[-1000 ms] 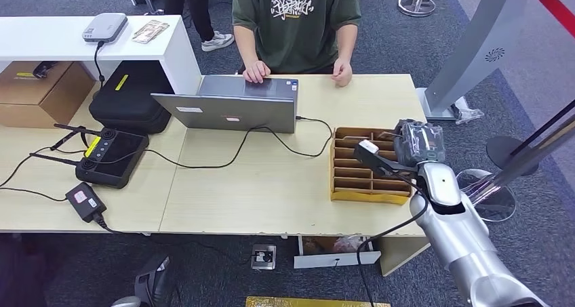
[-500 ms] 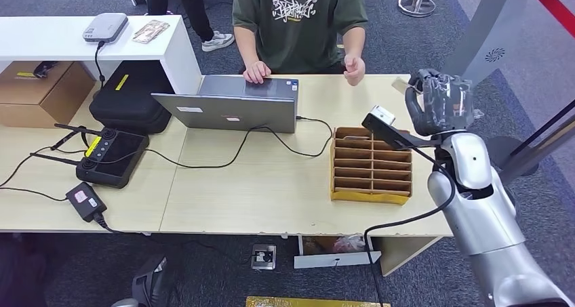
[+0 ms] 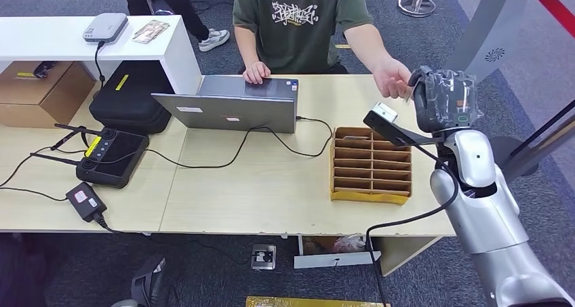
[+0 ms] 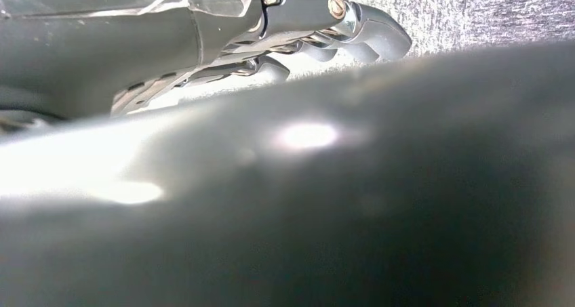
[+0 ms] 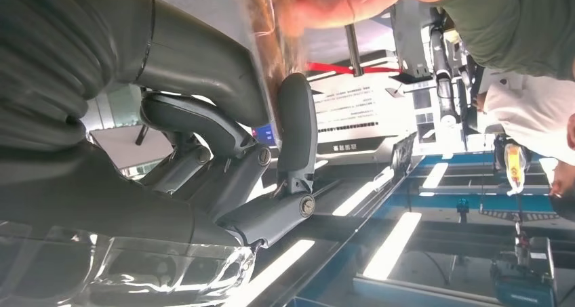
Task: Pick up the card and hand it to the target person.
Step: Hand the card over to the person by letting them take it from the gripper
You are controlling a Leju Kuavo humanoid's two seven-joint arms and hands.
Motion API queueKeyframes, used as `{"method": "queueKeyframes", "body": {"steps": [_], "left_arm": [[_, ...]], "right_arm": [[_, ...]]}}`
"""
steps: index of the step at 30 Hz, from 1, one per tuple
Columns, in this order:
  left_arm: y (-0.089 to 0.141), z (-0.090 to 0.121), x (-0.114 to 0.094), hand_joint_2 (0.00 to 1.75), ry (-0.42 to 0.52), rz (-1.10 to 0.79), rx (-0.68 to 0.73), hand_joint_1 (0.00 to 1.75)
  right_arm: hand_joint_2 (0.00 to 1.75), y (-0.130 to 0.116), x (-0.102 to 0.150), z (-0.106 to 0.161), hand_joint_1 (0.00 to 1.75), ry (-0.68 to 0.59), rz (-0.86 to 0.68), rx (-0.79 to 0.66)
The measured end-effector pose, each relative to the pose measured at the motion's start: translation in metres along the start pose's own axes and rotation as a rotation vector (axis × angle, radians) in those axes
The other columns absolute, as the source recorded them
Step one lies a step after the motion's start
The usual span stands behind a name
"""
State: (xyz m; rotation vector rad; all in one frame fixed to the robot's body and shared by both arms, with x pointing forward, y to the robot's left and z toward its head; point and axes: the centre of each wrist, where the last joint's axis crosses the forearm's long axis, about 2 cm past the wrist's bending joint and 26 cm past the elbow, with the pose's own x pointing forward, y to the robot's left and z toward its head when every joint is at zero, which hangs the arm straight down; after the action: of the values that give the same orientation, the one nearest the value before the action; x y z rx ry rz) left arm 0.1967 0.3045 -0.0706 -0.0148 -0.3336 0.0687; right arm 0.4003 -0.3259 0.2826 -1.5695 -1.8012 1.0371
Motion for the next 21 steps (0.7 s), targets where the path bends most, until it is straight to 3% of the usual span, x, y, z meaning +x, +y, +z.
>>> {"method": "queueKeyframes", "body": {"steps": [6, 10, 21], "left_arm": [[0.0005, -0.0002, -0.0027, 0.00, 0.005, 0.002, 0.001, 0.00], [0.0006, -0.0002, -0.0035, 0.00, 0.006, 0.002, 0.001, 0.00], [0.0006, -0.0002, -0.0035, 0.00, 0.007, 0.001, 0.001, 0.00]], "right_arm": [[1.75, -0.0001, -0.0001, -0.0004, 1.69, -0.003, 0.000, 0.008], [1.75, 0.0001, -0.0001, -0.0003, 0.00, -0.003, -0.003, 0.015], [1.75, 0.0058, 0.0013, 0.0076, 0.00, 0.009, -0.034, 0.042]]}}
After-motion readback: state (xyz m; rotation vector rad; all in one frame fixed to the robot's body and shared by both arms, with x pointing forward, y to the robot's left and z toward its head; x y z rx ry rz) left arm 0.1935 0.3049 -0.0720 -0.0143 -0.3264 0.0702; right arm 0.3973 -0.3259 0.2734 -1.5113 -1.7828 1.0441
